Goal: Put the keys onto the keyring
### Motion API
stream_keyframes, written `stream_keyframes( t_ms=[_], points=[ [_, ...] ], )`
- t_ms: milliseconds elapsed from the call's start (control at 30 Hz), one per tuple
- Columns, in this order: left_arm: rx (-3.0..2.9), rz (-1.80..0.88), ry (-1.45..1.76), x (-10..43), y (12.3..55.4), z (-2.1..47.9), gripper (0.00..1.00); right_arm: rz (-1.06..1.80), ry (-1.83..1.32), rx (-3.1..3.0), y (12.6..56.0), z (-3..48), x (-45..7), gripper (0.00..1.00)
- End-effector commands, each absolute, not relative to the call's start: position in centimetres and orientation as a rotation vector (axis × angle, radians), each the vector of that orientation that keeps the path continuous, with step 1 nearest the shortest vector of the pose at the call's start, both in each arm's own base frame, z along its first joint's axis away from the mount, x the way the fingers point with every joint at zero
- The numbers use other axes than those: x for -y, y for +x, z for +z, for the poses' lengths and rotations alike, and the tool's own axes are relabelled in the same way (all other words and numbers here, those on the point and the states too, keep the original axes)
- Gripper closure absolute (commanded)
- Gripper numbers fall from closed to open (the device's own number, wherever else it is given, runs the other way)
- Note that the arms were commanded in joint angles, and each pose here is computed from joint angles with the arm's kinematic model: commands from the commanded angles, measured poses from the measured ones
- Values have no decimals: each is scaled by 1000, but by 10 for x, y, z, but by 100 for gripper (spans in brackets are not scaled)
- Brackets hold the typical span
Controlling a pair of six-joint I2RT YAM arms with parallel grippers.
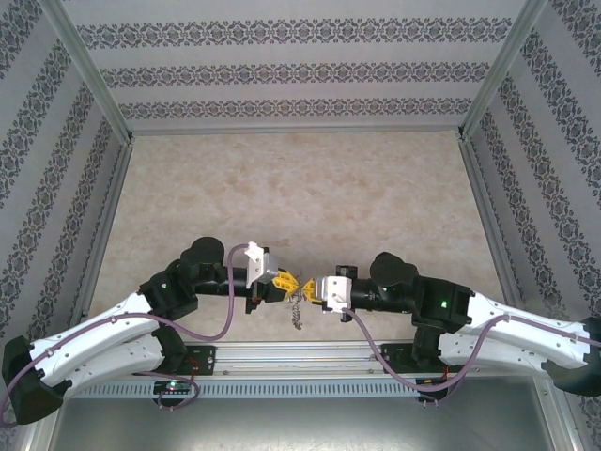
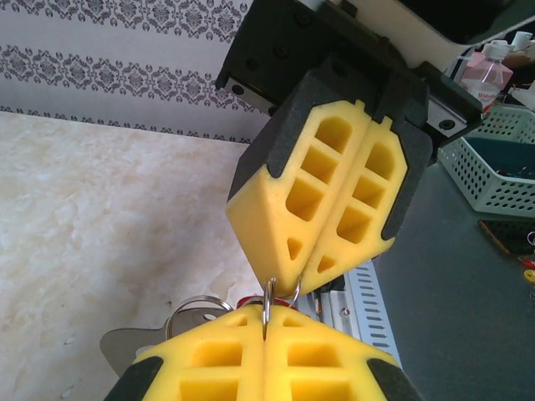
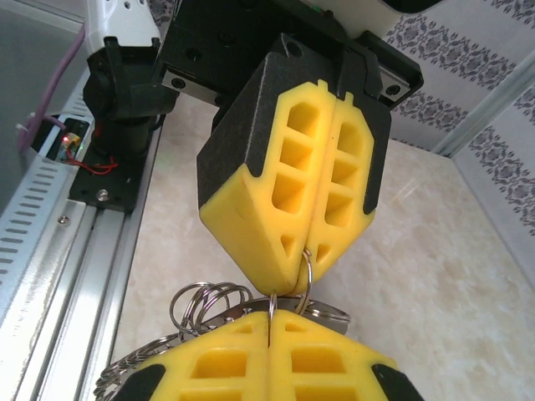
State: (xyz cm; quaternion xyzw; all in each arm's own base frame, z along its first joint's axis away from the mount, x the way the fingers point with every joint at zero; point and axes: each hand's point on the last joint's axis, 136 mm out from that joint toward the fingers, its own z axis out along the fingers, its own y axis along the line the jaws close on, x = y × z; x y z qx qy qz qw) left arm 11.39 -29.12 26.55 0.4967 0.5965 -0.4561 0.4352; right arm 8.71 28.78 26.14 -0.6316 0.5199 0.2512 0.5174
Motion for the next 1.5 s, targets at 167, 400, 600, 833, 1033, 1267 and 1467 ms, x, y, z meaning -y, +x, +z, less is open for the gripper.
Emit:
stream_keyframes(
  t_ms=[167,400,600,833,1033,1267,1467],
  points=[
    [-1344,-1153,1182,290,110,309,100,507,-1509,-1220,91,258,-283,100],
    [-1323,-1152,1168,288,110,314,100,511,-1493,-1218,90,259,-280,100],
    [-1319,-1150,1165,287,110,316,100,524,-1482,-1212,88,263,-278,100],
    [-1309,-1155,1151,286,109,320,100,523,-1484,-1215,86,260,-277,100],
    [-1307,-1149,1142,286,111,322,100,504,-1503,-1202,83,258,-282,94],
    [-1307,-1137,1131,286,114,322,100,498,-1493,-1191,80,258,-282,78],
    [-1306,-1119,1150,286,113,318,100,559,-1408,-1192,77,275,-270,80]
  ],
)
